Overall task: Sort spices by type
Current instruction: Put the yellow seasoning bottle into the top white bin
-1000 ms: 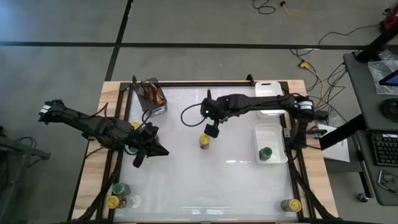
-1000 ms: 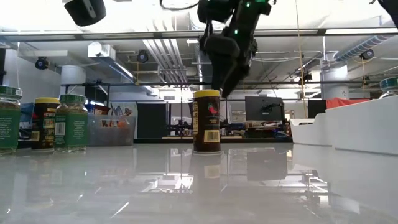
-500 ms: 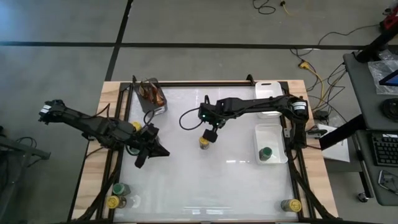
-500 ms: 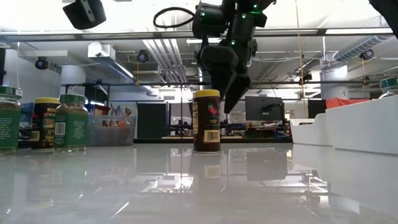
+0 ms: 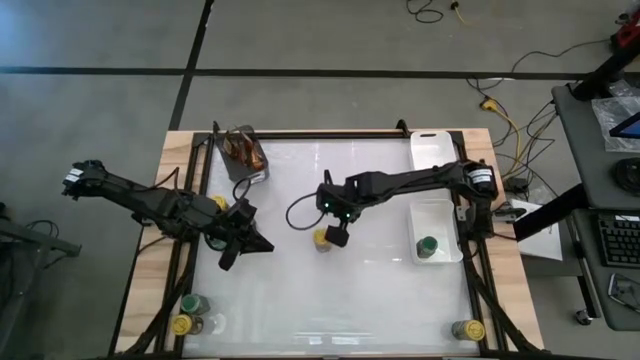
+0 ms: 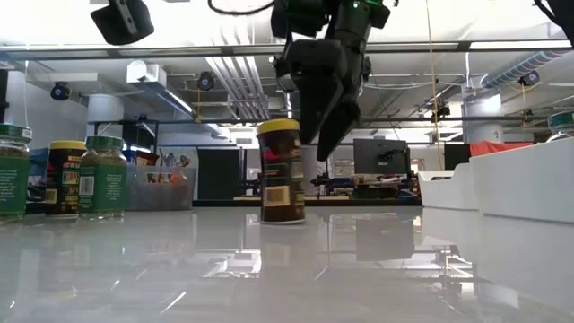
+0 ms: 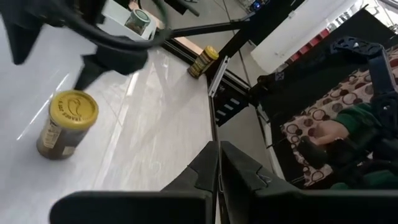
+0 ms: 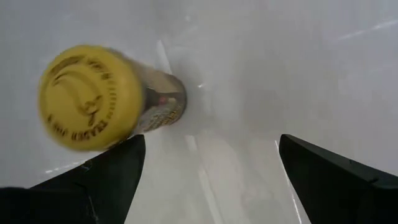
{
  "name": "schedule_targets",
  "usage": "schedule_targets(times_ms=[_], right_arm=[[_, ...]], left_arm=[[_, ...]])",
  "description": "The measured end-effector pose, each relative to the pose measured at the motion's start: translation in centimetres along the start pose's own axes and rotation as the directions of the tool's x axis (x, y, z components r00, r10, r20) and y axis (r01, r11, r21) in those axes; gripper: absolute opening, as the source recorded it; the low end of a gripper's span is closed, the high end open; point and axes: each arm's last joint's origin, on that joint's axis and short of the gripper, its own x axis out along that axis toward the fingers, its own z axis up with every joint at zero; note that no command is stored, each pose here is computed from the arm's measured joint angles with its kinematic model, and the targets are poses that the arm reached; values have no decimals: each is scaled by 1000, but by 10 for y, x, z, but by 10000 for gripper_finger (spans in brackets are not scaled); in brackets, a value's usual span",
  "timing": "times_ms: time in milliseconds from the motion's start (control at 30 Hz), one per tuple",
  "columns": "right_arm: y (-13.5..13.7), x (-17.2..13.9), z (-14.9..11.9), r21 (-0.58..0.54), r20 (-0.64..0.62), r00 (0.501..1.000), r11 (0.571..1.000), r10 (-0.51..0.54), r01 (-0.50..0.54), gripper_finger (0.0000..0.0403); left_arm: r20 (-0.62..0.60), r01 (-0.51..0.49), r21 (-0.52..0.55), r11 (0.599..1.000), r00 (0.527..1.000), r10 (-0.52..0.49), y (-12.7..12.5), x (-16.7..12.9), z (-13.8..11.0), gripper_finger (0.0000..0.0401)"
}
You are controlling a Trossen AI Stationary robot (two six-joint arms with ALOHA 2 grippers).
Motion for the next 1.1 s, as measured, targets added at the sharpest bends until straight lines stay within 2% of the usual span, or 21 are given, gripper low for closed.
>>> schedule_targets(times_ms=[267,467,667,867,1100], right_arm=[[27,2,-4,-23,50,998,999,45,-44,361],[37,3,-3,-53,92,993,996,70,-66,361],[38,-3,-5,-153,56,995,985,86,-76,361],[56,-25,6,-361,150,984,932,94,-34,361],[60,-26,11,-400,182,978,916,106,-26,361]], left_arm=[[1,1,-2,1000,1000,-1,0,0,0,0],[2,1,-16,1000,1000,-1,0,0,0,0],[5,4,-55,999,1000,-3,0,0,0,0],[17,14,-65,998,1000,-13,-1,0,2,0],[23,13,-57,998,1000,-11,-1,0,2,0]])
